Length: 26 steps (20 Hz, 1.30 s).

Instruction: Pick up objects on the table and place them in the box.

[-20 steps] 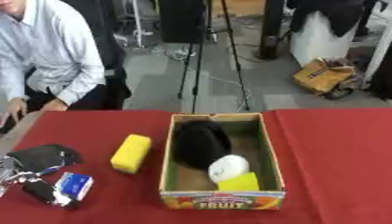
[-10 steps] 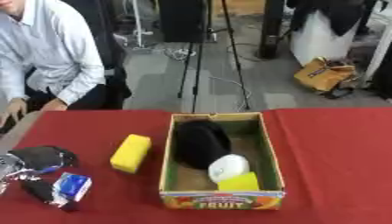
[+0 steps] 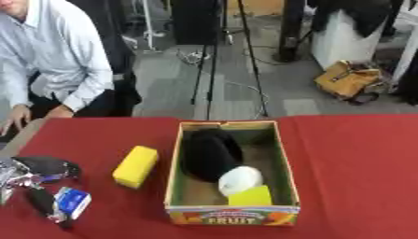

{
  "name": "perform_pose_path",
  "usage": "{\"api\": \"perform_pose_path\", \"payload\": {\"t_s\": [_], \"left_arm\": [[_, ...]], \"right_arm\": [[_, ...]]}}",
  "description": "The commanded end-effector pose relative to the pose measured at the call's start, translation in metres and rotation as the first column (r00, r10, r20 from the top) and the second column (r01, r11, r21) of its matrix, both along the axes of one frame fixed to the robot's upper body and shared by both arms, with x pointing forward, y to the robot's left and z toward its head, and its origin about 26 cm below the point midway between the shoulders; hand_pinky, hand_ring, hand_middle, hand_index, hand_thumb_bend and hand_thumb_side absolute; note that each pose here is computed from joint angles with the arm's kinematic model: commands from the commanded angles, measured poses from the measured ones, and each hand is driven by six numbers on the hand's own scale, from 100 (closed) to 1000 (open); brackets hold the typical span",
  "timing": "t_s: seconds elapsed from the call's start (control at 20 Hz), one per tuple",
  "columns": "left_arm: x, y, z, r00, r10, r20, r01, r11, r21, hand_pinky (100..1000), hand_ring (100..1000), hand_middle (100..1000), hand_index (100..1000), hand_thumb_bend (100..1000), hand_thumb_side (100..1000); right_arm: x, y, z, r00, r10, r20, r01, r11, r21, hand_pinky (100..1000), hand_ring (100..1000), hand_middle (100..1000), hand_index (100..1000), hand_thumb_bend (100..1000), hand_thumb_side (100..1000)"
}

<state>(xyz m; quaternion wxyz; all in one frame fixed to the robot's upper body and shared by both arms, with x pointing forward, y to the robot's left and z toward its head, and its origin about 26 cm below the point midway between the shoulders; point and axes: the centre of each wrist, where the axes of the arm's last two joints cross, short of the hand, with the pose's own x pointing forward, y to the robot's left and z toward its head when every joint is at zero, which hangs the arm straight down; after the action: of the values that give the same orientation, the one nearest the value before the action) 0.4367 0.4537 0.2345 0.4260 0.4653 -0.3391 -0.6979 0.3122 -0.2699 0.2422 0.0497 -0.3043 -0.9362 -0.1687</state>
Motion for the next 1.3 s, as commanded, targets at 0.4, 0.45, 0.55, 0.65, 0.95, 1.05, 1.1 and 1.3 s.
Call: {"api": "perform_pose_path", "payload": {"t_s": [0.4,0.45,0.55,0.65,0.95,1.05,1.1,1.3], "left_arm": [[-0.0035,0.0035,0.0129,0.995,-0.008,0.097,0.017,0.996,-0.090,781,797,793,807,619,672],[-0.0035,0.0034,0.0128,0.994,-0.011,0.110,0.022,0.994,-0.103,781,797,793,807,619,672],[-0.0036,0.0032,0.0128,0.991,-0.015,0.135,0.032,0.992,-0.126,771,781,776,781,596,666],[-0.0037,0.0030,0.0124,0.988,-0.017,0.153,0.039,0.989,-0.142,767,774,771,776,584,659],[-0.0036,0.0024,0.0102,0.987,-0.018,0.160,0.042,0.988,-0.147,759,769,762,761,592,660],[-0.0037,0.0025,0.0100,0.988,-0.015,0.156,0.038,0.989,-0.143,750,758,751,753,594,656],[-0.0037,0.0025,0.0099,0.988,-0.014,0.154,0.036,0.989,-0.141,734,735,734,744,583,644],[-0.0038,0.0025,0.0083,0.989,-0.014,0.146,0.034,0.990,-0.136,701,694,708,734,579,644]], "right_arm": [[-0.0048,-0.0032,0.0080,0.999,-0.011,0.043,0.011,1.000,-0.009,786,773,628,630,100,1000],[-0.0049,-0.0034,0.0080,0.999,-0.012,0.043,0.013,1.000,-0.007,786,773,628,630,100,1000],[-0.0049,-0.0036,0.0079,0.999,-0.014,0.042,0.014,1.000,-0.005,786,772,628,631,100,1000],[-0.0049,-0.0036,0.0079,0.999,-0.014,0.042,0.014,1.000,-0.004,786,773,628,631,100,1000],[-0.0049,-0.0036,0.0081,0.999,-0.011,0.043,0.011,1.000,-0.001,787,773,627,632,100,1000],[-0.0049,-0.0038,0.0082,0.999,-0.011,0.044,0.011,1.000,0.000,787,773,627,632,100,1000],[-0.0049,-0.0039,0.0083,0.999,-0.011,0.045,0.011,1.000,0.000,787,773,627,632,100,1000],[-0.0049,-0.0042,0.0087,0.999,-0.012,0.049,0.012,1.000,0.001,787,772,627,632,100,1000]]}}
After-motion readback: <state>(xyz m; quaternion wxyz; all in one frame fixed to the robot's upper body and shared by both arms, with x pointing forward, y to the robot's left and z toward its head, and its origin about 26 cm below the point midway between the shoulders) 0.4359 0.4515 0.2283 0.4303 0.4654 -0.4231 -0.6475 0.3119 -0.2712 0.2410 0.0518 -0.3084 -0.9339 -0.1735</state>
